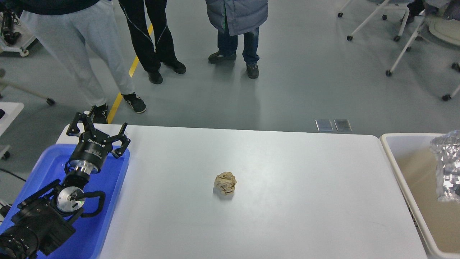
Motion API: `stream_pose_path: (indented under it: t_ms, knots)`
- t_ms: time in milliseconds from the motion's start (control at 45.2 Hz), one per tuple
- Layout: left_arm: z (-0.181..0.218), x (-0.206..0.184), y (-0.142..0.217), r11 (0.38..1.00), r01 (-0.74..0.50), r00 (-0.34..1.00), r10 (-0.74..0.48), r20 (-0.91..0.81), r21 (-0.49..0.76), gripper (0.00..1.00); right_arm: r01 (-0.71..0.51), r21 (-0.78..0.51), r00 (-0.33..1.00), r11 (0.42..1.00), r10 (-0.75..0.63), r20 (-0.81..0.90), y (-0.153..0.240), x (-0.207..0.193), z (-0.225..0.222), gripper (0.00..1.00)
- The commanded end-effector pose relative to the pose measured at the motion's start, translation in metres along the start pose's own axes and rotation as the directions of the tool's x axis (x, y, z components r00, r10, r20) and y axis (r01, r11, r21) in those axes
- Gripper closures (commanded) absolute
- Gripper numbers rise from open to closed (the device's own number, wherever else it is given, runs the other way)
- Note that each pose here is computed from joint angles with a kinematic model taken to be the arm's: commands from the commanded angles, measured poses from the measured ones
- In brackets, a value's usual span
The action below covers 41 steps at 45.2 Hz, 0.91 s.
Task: Tidy desktop
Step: 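Release the foil in the bin and hold the right arm beyond view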
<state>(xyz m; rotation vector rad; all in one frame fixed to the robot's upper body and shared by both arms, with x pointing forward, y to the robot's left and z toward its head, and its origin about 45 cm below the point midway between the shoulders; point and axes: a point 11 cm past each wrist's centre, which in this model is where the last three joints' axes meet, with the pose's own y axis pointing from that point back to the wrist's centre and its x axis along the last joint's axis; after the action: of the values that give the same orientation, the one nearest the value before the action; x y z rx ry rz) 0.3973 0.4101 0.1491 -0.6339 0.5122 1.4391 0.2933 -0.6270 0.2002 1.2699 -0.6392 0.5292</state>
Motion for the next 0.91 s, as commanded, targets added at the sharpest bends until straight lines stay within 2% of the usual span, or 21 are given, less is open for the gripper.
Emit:
stream_pose_path:
  t_ms: [0, 288, 553, 752, 885]
  knots:
    - [0.0, 0.0, 0.0, 1.0, 0.0, 1.0, 0.0, 0.0, 0.0, 0.0, -0.053, -0.149, 0.992, 0.987, 0.069, 0.103, -0.013, -0.031, 0.022, 1.0]
    - [0.0, 0.0, 0.0, 1.0, 0.0, 1.0, 0.0, 0.0, 0.0, 0.0, -0.107, -0.26, 0.942, 0.96, 0.181, 0.281, -0.037, -0.045, 0.0, 1.0]
    - [0.0, 0.0, 0.0, 1.0, 0.0, 1.0, 0.0, 0.0, 0.0, 0.0, -0.085, -0.37, 0.823, 0.925, 0.275, 0.497, -0.048, -0.054, -0.012, 1.0]
    - [0.0, 0.0, 0.0, 1.0, 0.0, 1.0, 0.0, 0.0, 0.0, 0.0, -0.081, -0.394, 0.734, 0.916, 0.322, 0.598, -0.054, -0.058, -0.023, 1.0]
    - [0.0, 0.0, 0.0, 1.0, 0.0, 1.0, 0.0, 0.0, 0.0, 0.0, -0.078, -0.394, 0.729, 0.916, 0.322, 0.604, -0.056, -0.059, -0.027, 1.0]
